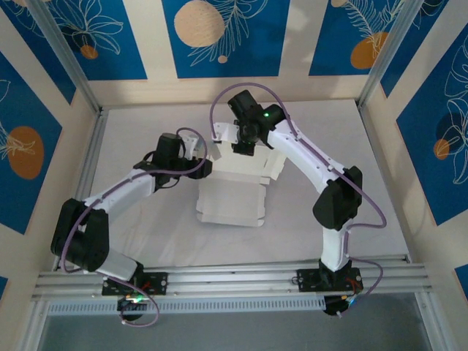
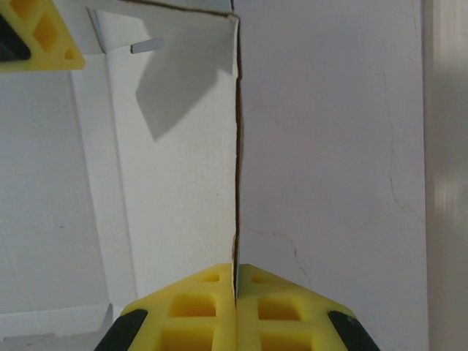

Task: Fold the paper box

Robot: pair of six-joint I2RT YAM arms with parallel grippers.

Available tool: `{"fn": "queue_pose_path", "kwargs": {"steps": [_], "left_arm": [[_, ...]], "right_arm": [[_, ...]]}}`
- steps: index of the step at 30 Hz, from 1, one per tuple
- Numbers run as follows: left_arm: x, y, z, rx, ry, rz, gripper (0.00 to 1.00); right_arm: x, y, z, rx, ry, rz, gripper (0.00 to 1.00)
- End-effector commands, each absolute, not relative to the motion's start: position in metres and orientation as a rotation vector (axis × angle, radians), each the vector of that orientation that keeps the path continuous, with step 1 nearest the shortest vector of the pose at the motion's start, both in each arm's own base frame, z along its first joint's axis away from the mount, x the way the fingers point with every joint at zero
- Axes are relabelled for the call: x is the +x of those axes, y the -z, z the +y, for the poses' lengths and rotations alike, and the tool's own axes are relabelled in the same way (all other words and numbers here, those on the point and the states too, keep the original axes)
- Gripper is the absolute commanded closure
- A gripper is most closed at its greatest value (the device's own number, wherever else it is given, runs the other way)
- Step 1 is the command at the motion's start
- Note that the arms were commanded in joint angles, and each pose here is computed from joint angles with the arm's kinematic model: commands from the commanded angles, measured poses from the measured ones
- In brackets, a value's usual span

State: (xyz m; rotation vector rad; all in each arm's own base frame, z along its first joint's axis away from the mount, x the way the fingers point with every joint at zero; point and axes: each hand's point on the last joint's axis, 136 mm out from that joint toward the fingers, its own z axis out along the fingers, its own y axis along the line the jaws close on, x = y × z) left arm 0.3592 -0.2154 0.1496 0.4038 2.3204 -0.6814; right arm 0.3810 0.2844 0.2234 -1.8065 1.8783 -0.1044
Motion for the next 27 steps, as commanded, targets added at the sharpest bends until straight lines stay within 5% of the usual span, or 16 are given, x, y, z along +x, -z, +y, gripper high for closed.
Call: {"fn": "queue_pose_path", "kwargs": {"steps": [1, 13, 20, 27], "left_arm": [[0.356, -0.161, -0.210, 0.391, 0.692, 2.327, 0.43], [0.320, -0.227, -0.201, 0.500, 0.703, 2.211, 0.50], [0.314, -0.220, -0.225, 0.549, 0.894, 2.242, 0.54], [0.338, -0.197, -0.220, 0.519, 0.778, 2.283, 0.54]], "right_arm": [[0.372, -0.248, 0.286, -1.774, 0.076, 1.825, 1.00], [0.373, -0.246, 0.284, -1.768, 0.075, 1.839, 1.00], [0.371, -0.248, 0.286, -1.772, 0.073, 1.832, 1.00], [0.367, -0.254, 0.287, -1.770, 0.074, 1.818, 1.00]]}}
